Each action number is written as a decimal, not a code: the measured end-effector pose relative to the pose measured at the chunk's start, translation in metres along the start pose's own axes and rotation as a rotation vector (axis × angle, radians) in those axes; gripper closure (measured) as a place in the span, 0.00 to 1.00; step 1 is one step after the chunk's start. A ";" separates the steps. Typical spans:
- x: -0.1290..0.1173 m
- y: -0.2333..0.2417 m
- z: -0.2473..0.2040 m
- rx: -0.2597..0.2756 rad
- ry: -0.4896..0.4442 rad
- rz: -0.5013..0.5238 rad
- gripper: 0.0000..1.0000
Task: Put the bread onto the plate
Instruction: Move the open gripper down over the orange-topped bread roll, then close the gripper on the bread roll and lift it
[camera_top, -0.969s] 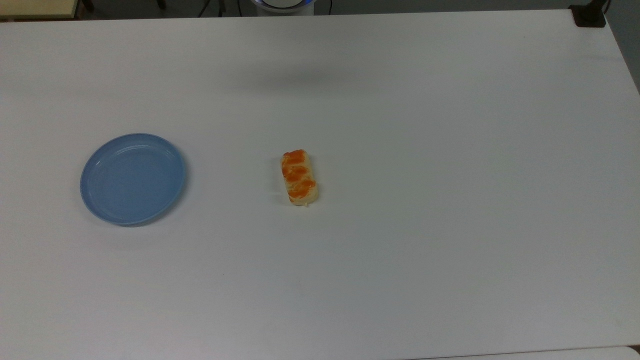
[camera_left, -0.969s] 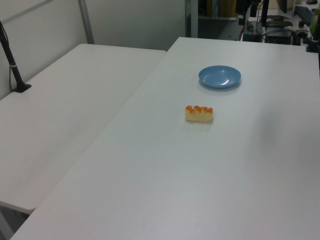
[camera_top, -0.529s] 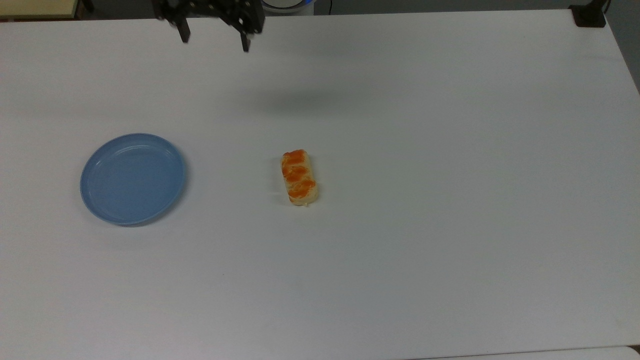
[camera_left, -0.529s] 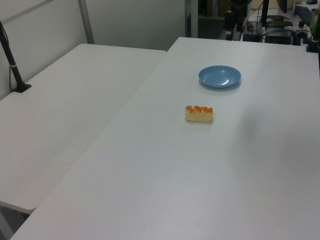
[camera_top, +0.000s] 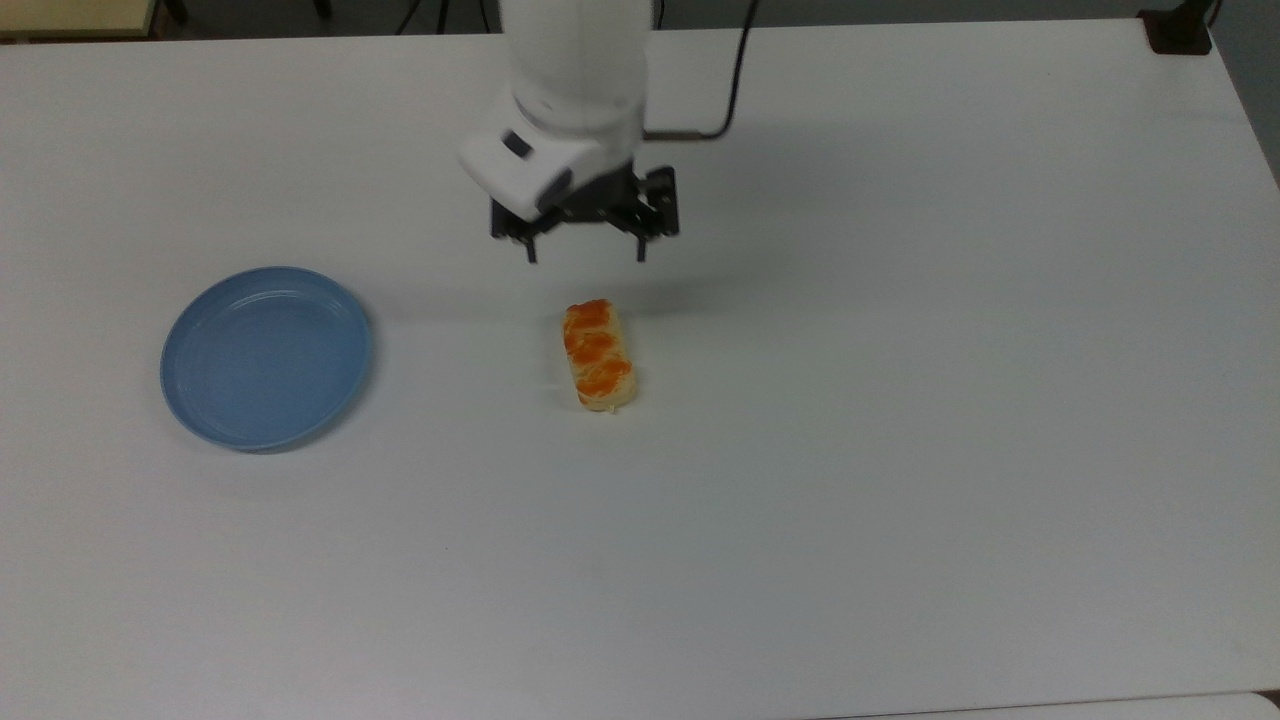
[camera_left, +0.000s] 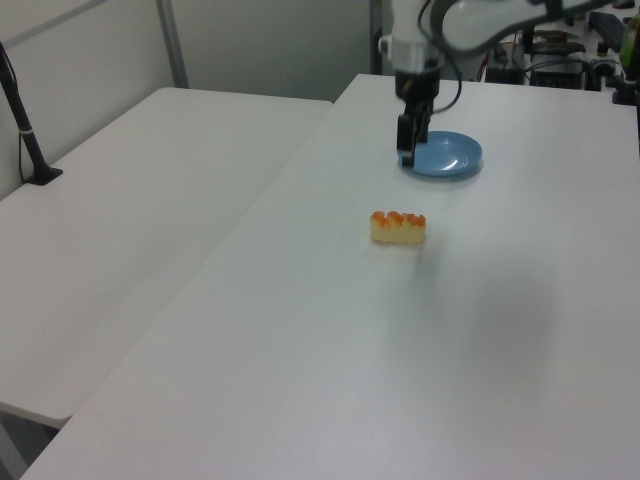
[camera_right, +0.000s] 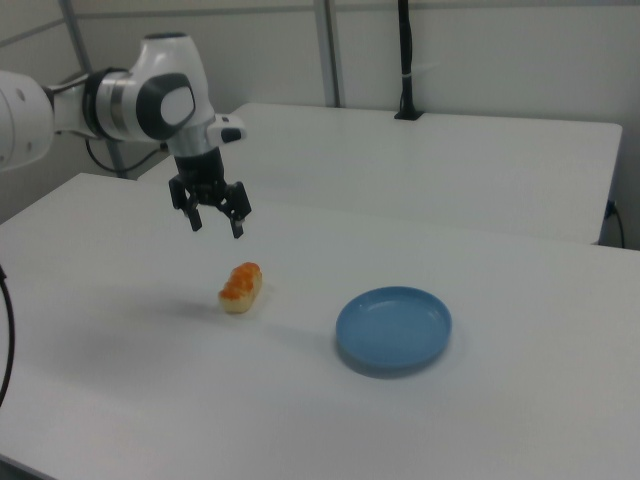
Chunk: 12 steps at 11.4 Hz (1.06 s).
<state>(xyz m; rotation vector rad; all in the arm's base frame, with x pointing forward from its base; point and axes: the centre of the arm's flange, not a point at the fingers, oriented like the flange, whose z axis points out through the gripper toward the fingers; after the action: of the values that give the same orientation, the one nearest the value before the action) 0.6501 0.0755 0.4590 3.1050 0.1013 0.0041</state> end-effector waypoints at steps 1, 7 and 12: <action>0.008 -0.012 0.024 -0.002 -0.005 -0.018 0.00; 0.026 -0.017 0.124 -0.063 -0.071 -0.052 0.00; 0.032 -0.024 0.153 -0.072 -0.071 -0.068 0.30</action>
<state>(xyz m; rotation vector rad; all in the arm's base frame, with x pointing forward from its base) 0.6815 0.0967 0.3053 3.0243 0.2002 -0.1025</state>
